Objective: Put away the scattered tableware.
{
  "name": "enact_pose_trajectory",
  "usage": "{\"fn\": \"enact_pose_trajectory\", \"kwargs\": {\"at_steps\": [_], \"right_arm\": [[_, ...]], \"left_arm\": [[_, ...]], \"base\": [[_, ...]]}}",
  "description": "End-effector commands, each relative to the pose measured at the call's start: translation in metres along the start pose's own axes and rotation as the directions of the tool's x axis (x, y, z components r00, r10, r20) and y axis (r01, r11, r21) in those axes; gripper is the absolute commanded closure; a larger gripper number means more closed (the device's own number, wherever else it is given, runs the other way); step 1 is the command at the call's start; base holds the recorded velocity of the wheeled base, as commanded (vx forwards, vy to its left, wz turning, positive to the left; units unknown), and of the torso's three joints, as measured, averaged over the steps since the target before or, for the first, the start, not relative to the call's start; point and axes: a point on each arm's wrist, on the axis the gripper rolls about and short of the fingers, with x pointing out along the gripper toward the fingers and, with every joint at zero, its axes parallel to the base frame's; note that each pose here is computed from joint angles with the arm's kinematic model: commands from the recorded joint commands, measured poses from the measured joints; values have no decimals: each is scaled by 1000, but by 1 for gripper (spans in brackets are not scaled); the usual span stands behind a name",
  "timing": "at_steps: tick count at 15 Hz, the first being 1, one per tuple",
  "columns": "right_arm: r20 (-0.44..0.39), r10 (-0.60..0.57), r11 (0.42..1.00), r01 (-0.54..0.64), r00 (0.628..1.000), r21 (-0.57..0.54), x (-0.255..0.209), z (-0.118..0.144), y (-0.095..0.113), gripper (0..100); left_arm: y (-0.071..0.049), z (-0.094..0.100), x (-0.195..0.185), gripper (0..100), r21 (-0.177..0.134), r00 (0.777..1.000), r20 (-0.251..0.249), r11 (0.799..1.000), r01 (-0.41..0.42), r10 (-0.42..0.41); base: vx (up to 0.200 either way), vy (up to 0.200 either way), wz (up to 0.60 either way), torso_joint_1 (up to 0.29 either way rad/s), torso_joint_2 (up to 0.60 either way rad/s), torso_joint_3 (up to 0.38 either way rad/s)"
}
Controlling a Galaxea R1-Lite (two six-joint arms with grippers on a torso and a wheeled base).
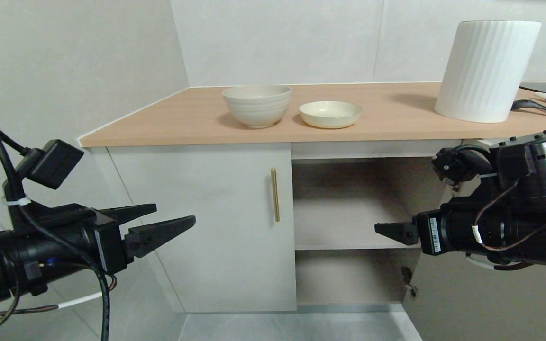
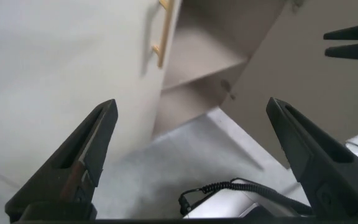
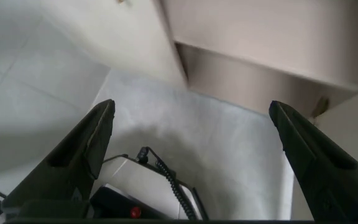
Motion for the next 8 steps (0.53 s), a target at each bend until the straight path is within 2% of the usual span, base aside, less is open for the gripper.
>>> {"fn": "enact_pose_trajectory", "kwargs": {"at_steps": [1, 4, 8], "right_arm": [[2, 0, 1000, 0, 1000, -2, -2, -1, 0, 0], [-1, 0, 1000, 0, 1000, -4, -1, -1, 0, 0], [-3, 1, 1000, -2, 1000, -4, -1, -2, 0, 0]], "left_arm": [[1, -1, 1, 0, -3, 1000, -5, 1000, -2, 2], [1, -1, 2, 0, -4, 1000, -7, 1000, -1, 1], [1, -1, 1, 0, -7, 1000, -4, 1000, 2, -2]], "base": [[200, 0, 0, 2, 2, -2], [200, 0, 0, 6, 2, -1], [0, 0, 0, 0, 0, 0]]}}
